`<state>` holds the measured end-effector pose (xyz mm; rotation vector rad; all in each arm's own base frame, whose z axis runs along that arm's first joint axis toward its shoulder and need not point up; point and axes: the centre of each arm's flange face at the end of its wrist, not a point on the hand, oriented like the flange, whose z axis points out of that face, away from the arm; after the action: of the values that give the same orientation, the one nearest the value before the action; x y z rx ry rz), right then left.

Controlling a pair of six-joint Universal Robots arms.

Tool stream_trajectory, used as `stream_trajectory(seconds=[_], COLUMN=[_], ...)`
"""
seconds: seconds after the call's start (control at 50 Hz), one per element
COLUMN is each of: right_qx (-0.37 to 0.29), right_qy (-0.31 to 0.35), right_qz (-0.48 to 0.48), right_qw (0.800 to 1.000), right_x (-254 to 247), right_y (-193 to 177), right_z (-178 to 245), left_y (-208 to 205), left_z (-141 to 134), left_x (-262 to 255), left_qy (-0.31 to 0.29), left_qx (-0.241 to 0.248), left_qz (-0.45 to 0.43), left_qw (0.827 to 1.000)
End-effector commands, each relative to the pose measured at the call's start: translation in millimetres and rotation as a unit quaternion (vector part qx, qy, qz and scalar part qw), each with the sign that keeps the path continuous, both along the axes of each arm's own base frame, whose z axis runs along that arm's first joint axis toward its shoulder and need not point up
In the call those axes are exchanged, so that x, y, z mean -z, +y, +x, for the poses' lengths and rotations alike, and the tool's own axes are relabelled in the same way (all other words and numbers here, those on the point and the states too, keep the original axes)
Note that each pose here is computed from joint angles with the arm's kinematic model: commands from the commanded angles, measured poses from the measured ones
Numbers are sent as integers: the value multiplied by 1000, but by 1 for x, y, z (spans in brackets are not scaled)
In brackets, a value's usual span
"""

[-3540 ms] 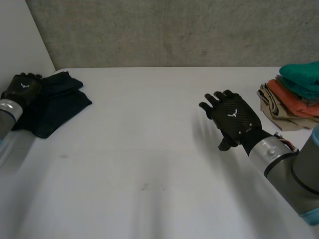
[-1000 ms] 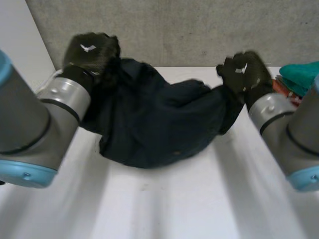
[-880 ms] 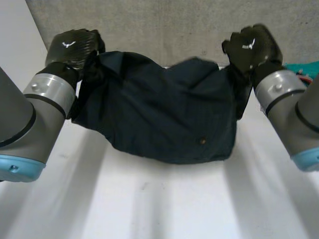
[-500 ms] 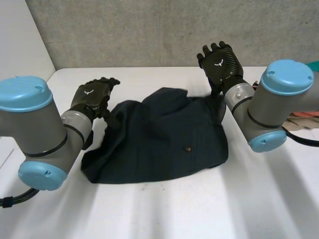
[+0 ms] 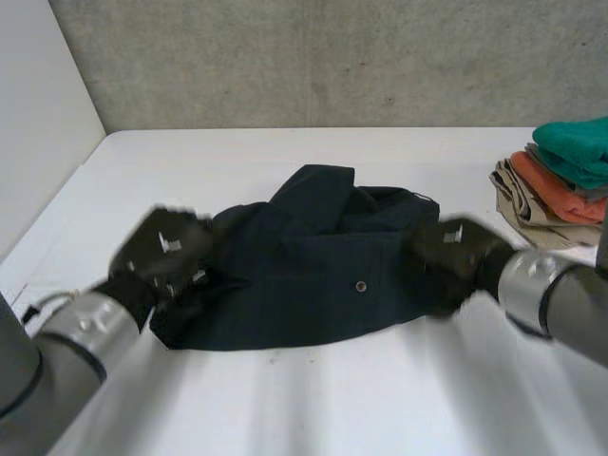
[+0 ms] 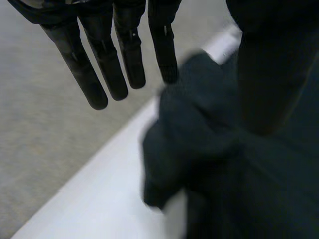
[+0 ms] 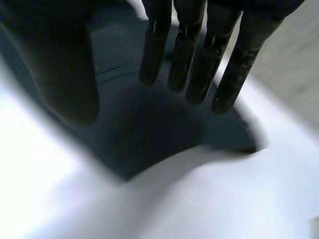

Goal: Fold the laundry.

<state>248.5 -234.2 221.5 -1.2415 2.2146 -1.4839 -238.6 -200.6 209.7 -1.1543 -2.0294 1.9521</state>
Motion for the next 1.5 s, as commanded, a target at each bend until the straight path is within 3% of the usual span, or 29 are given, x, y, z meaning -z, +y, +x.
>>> stream_trajectory(seconds=[0.02, 0.24, 0.56, 0.84, 1.02, 1.08, 1.28, 1.42, 1.5], right_qx=[-34, 9, -1, 16, 32, 34, 41, 45, 47], right_qy=[7, -8, -16, -18, -29, -44, -106, -164, -182], right_qz=[87, -34, -81, -120, -156, -176, -292, -405, -439], right_qw=[996, 999, 997, 992, 987, 983, 950, 898, 878], right_x=[31, 66, 94, 110, 98, 73, -104, -217, -247], right_y=[24, -32, -62, -84, -98, -99, -72, -31, -14], right_z=[-2, 12, 47, 64, 67, 68, 49, 31, 23], left_y=[7, -41, -81, -102, -107, -105, -85, -52, -33], left_z=[9, 14, 3, -4, -6, -7, -16, -3, 5], left_x=[42, 68, 83, 100, 80, 44, -99, -212, -251], left_qy=[-100, -124, -107, -110, -99, -76, 54, 158, 193], left_qx=[8, -58, -64, -64, -69, -76, -70, -64, -59], left_qz=[68, 97, 39, 40, 9, -31, -159, -252, -298], left_qw=[993, 986, 991, 991, 993, 994, 983, 953, 933])
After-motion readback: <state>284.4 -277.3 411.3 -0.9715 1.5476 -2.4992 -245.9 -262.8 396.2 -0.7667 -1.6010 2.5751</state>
